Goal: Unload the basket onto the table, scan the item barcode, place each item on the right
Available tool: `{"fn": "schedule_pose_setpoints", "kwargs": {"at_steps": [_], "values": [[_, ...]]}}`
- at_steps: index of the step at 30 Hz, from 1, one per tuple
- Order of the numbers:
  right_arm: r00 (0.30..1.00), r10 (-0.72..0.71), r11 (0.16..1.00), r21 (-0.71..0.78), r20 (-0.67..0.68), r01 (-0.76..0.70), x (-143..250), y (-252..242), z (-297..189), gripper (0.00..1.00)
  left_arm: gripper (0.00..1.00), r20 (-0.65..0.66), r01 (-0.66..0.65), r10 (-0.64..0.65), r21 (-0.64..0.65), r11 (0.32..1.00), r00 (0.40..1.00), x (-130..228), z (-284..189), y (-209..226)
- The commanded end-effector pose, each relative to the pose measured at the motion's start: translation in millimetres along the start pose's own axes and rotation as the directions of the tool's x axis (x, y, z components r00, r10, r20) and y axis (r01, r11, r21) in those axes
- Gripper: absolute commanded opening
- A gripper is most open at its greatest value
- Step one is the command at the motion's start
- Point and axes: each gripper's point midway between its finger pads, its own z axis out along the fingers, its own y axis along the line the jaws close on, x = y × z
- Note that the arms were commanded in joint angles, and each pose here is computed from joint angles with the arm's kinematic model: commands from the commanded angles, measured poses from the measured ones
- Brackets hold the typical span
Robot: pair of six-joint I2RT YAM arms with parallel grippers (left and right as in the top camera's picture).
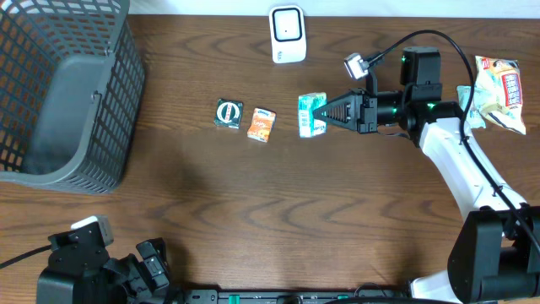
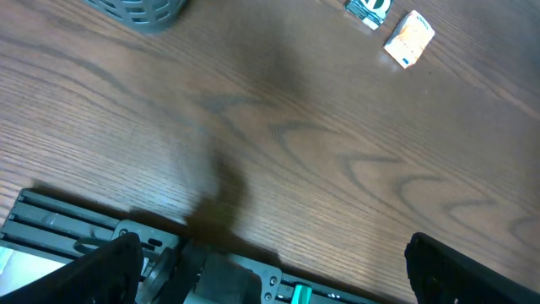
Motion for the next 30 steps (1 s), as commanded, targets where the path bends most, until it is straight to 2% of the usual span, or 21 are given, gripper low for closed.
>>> {"fn": "schedule_pose_setpoints", "kwargs": {"at_steps": [1,30], "values": [[1.000,0.011,1.000,-0.025,-0.007,-0.011,-0.8,9.4,1.0,0.01,0.98,0.009,0.012,-0.012,-0.007,1.000,1.000,-1.6,-0.6,1.2],[1.000,0.026,1.000,0.010,-0.002,-0.026,-1.4,3.2,2.1,0.01,0.98,0.009,0.012,-0.012,-0.007,1.000,1.000,-1.6,-0.6,1.2]]}}
